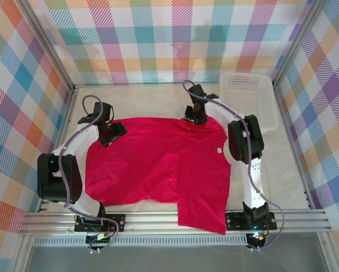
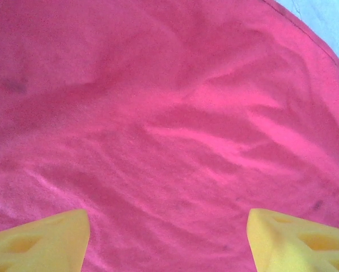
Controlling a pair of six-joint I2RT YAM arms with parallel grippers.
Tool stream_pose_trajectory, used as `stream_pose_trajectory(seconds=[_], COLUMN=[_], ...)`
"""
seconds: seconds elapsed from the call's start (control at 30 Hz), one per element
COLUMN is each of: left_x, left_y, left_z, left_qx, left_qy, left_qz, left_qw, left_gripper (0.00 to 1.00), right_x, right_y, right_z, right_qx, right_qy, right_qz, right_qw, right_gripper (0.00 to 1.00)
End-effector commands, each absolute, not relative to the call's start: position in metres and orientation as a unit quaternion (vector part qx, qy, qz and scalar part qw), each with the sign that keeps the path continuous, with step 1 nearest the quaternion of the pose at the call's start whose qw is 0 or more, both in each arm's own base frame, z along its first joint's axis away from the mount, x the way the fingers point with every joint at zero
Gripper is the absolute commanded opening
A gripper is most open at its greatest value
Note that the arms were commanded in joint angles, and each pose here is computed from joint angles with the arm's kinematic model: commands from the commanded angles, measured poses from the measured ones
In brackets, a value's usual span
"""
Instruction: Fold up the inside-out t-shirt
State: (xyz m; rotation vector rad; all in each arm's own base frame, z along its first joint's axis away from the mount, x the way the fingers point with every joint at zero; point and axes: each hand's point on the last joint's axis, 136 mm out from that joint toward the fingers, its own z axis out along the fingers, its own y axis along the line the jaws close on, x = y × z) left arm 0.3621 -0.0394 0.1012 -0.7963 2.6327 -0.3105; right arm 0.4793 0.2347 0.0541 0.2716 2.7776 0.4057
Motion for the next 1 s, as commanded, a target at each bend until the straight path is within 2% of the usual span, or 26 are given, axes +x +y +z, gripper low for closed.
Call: stream_pose_trajectory(seconds=[0.0, 0.03, 0.3, 0.43, 0.47, 0.5, 0.53, 0.63, 0.83, 0.97], left_x=[0.36, 0.36, 0.361, 0.364, 0.365, 0.366, 0.366, 0.366, 0.367, 0.368], left_y=[-0.041, -0.04, -0.038, -0.034, -0.033, -0.033, -0.033, -0.034, -0.031, -0.032], left_z=[0.098, 0.097, 0.094, 0.094, 0.094, 0.093, 0.093, 0.095, 0.105, 0.104], left_qx=[-0.281, -0.28, -0.279, -0.286, -0.29, -0.294, -0.298, -0.3, -0.295, -0.291], left_qy=[0.936, 0.937, 0.938, 0.936, 0.935, 0.934, 0.932, 0.932, 0.933, 0.936], left_qz=[-0.115, -0.114, -0.105, -0.097, -0.095, -0.095, -0.097, -0.099, -0.089, -0.088], left_qw=[0.178, 0.178, 0.176, 0.179, 0.179, 0.181, 0.181, 0.176, 0.184, 0.177], left_gripper=[0.73, 0.73, 0.73, 0.73, 0.73, 0.73, 0.73, 0.73, 0.73, 0.73], right_x=[0.485, 0.487, 0.536, 0.571, 0.578, 0.587, 0.592, 0.588, 0.553, 0.539], right_y=[0.236, 0.236, 0.261, 0.274, 0.278, 0.284, 0.287, 0.284, 0.254, 0.237], right_z=[0.057, 0.061, 0.126, 0.126, 0.118, 0.118, 0.116, 0.132, 0.156, 0.143], right_qx=[0.106, 0.107, 0.097, 0.088, 0.085, 0.083, 0.082, 0.074, 0.054, 0.046], right_qy=[0.972, 0.971, 0.946, 0.94, 0.939, 0.935, 0.933, 0.933, 0.942, 0.949], right_qz=[0.135, 0.137, 0.192, 0.195, 0.199, 0.212, 0.224, 0.226, 0.175, 0.136], right_qw=[0.159, 0.165, 0.244, 0.268, 0.266, 0.271, 0.268, 0.269, 0.282, 0.279], right_gripper=[0.08, 0.0, 0.0, 0.0, 0.03, 0.24, 0.38, 0.49, 0.52, 0.52])
